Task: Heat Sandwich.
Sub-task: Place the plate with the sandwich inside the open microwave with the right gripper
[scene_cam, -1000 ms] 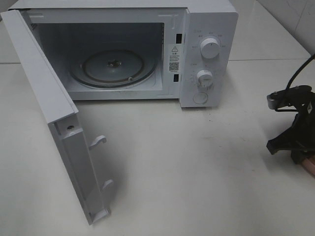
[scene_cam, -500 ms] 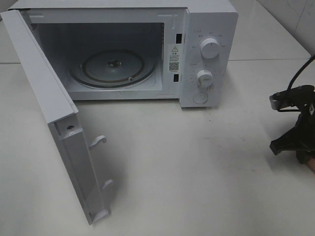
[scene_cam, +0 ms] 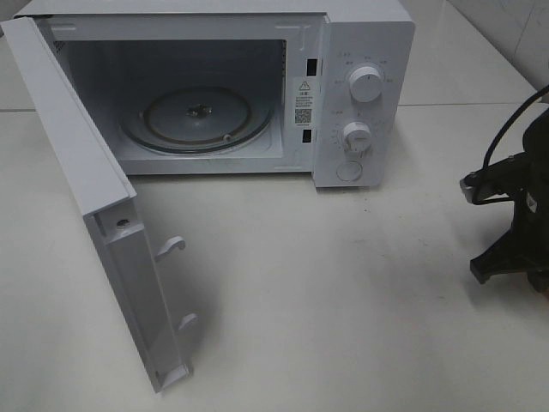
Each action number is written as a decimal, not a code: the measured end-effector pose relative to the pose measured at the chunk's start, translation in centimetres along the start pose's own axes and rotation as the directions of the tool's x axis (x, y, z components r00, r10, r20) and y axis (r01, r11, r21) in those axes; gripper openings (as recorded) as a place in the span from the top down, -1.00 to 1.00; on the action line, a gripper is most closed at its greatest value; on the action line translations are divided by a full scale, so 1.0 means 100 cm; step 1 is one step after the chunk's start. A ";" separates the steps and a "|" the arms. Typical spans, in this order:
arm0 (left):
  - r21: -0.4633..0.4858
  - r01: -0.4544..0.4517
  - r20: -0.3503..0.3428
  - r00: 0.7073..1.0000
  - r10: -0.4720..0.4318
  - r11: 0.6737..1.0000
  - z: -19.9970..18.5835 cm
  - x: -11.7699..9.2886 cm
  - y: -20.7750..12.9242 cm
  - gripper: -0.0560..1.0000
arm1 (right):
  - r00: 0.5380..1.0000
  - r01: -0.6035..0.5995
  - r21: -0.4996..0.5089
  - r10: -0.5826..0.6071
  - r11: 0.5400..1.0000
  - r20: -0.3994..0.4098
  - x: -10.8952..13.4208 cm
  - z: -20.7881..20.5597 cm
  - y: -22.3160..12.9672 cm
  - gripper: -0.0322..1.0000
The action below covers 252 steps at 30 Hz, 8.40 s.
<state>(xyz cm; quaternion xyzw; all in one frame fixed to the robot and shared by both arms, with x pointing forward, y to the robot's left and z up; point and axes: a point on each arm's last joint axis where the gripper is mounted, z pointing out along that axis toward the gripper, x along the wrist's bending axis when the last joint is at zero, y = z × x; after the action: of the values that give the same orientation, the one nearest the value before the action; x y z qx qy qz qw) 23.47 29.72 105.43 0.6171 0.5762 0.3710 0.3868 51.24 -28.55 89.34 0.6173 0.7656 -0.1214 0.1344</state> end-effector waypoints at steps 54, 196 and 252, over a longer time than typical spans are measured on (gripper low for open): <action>0.000 0.000 0.000 1.000 0.000 1.000 0.000 0.000 0.000 -0.97 | 0.915 0.403 -0.198 -0.389 0.893 0.111 0.101 -0.135 -0.069 0.87; 0.000 0.000 0.000 1.000 0.000 1.000 0.000 0.000 0.000 -0.97 | -0.293 0.838 -0.299 -0.839 -0.456 0.458 0.211 -0.155 0.099 0.87; 0.000 0.000 0.000 1.000 0.000 1.000 0.000 0.000 0.000 -0.97 | -0.007 0.907 -0.357 -0.857 -0.222 0.516 0.230 -0.131 0.213 0.85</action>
<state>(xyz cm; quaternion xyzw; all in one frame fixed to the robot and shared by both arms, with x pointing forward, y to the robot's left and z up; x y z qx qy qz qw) 23.47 29.72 105.43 0.6171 0.5762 0.3710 0.3868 66.68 1.43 92.96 -0.2073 0.9489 0.0585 0.2308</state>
